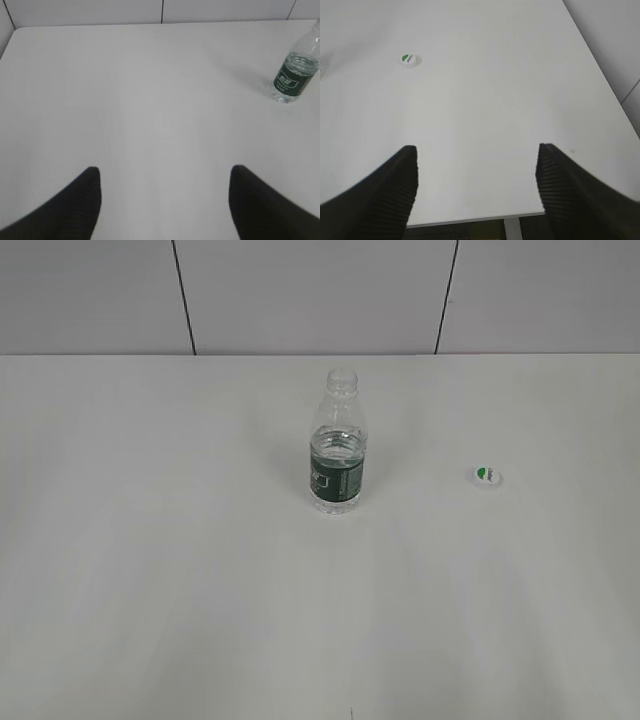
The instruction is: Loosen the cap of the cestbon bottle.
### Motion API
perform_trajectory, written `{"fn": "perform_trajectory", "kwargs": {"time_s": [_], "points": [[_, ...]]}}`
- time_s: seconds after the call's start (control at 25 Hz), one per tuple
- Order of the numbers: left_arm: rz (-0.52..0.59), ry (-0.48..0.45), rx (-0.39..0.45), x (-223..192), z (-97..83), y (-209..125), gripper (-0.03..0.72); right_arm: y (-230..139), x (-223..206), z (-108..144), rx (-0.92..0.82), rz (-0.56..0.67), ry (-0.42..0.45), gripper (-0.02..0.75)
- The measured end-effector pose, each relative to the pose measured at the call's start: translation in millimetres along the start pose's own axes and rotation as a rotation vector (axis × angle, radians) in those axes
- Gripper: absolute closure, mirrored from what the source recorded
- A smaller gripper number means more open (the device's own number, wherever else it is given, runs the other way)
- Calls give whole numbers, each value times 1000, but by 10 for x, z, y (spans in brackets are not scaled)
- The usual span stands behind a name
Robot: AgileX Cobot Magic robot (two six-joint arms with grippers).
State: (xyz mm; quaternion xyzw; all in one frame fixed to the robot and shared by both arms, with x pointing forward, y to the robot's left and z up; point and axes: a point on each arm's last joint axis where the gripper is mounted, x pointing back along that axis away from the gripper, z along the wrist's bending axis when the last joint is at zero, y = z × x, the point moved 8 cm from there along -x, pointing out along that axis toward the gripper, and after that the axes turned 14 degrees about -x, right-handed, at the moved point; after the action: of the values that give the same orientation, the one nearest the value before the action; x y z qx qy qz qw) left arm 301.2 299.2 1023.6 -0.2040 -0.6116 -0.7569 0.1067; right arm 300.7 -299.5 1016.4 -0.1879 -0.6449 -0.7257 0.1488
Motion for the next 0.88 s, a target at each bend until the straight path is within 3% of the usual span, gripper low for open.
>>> {"fn": "perform_trajectory", "kwargs": {"time_s": [0.2,0.88], "points": [[-11,-27,-26,0,-46,18,197,0,0,0,0,0,0,177],[-16,-54,-3,2,-104,29,197,0,0,0,0,0,0,177]]}}
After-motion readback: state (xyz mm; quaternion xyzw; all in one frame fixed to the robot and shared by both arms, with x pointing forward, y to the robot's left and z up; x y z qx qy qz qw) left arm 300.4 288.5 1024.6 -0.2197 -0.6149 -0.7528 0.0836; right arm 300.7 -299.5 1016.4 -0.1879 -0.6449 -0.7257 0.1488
